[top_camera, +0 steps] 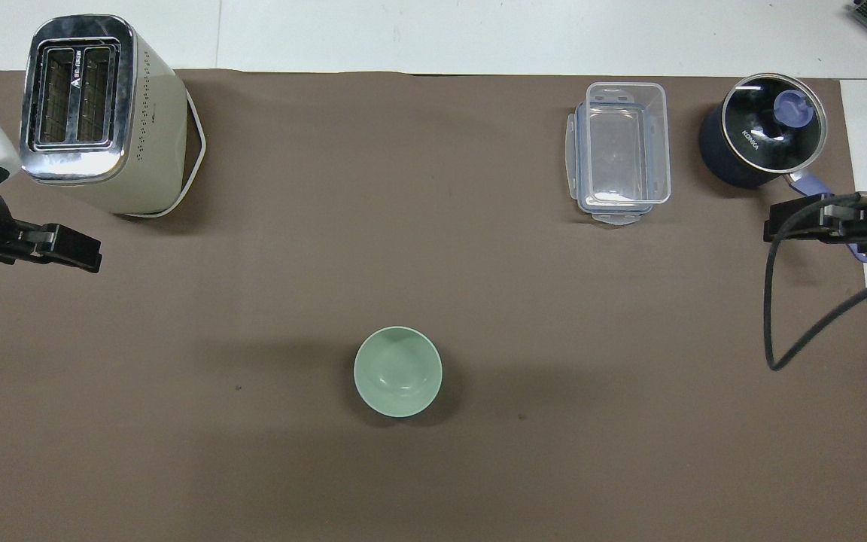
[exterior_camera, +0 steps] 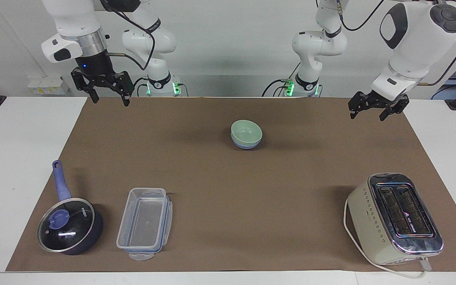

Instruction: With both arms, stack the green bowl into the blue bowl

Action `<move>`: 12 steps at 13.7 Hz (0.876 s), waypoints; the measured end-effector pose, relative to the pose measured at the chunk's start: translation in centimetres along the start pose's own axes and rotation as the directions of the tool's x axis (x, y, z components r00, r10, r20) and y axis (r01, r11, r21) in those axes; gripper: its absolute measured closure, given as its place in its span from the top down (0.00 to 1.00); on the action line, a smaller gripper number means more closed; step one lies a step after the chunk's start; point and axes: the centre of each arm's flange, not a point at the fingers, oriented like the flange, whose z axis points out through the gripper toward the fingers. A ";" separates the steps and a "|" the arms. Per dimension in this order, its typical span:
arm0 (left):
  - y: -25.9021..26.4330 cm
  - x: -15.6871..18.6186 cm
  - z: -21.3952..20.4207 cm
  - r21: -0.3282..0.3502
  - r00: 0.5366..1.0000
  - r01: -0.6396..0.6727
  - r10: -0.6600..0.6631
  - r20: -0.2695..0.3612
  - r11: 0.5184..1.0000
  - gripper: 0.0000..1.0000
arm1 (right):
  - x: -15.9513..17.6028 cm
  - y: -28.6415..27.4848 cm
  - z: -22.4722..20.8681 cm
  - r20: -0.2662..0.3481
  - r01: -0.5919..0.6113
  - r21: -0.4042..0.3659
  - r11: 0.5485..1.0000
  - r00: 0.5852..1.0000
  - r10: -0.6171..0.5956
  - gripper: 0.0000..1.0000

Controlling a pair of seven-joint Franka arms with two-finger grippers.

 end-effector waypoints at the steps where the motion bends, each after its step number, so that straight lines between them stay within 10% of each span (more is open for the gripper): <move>1: 0.0 0.0 0.0 0.000 1.000 0.000 0.000 0.000 1.000 1.00 | -0.1 0.1 -0.4 0.011 0.002 -0.002 1.000 1.000 -0.002 1.00; 12: 0.0 0.0 0.0 0.000 1.000 0.000 0.000 0.000 1.000 1.00 | 0.6 0.0 0.6 0.049 0.109 -0.001 0.994 0.993 -0.109 1.00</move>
